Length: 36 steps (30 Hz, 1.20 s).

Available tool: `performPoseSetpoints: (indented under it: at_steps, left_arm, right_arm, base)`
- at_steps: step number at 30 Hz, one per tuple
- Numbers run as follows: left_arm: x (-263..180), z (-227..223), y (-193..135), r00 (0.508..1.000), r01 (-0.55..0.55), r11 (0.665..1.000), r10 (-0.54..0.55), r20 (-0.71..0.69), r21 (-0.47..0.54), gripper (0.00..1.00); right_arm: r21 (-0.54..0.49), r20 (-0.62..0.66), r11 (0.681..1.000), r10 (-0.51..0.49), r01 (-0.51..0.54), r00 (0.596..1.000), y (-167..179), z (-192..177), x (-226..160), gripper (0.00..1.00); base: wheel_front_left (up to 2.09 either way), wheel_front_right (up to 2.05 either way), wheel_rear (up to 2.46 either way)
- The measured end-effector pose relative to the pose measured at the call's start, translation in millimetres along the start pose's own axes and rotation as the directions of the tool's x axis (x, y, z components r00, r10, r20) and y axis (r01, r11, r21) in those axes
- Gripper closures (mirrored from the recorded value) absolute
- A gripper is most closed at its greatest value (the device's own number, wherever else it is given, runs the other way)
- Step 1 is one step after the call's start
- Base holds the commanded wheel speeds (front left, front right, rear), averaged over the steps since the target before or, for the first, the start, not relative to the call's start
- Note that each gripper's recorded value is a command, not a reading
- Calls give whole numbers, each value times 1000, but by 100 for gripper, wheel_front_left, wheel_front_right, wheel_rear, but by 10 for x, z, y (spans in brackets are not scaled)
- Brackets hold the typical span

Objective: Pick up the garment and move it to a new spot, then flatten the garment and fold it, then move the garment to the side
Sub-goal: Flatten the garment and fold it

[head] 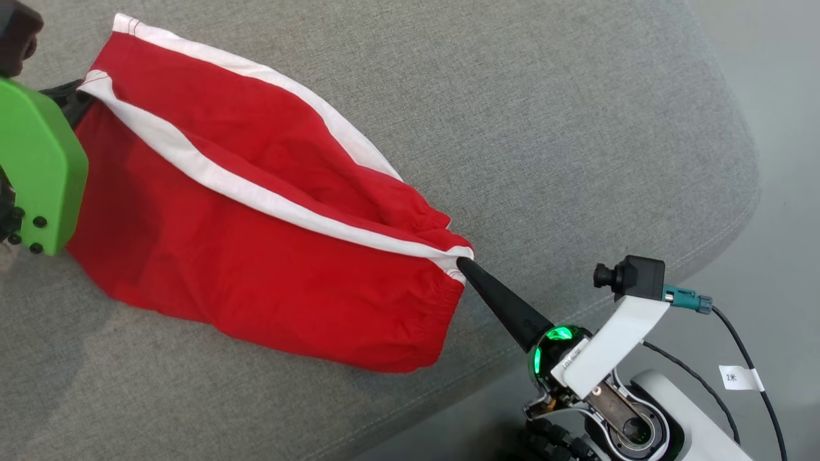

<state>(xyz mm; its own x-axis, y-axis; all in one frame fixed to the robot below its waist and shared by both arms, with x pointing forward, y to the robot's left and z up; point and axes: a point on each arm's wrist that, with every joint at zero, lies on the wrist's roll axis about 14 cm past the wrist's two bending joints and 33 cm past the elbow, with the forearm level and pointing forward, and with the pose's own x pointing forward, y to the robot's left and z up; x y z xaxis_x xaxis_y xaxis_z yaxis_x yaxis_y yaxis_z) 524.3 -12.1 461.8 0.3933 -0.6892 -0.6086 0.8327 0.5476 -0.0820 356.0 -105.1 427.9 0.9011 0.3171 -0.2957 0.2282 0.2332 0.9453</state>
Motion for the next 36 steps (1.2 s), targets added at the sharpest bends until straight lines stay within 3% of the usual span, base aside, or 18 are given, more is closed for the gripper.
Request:
performPoseSetpoints:
  at_steps: [19,34,35,36]
  left_arm:
    - [376,208,106,994,-48,996,55,-93,70,100]
    - [664,170,129,988,-41,998,48,-146,55,100]
    - [685,171,134,987,-43,998,50,-151,53,86]
    - [693,164,141,987,-45,998,52,-155,52,67]
  right_arm:
    - [16,-21,1000,9,-9,1000,9,-101,36,100]
    - [7,38,999,36,-36,999,88,69,119,100]
    - [7,49,999,34,-34,998,82,94,112,88]
    - [9,54,999,31,-31,998,73,106,108,53]
  base:
    - [0,0,0]
    - [0,0,0]
    - [0,0,0]
    - [0,0,0]
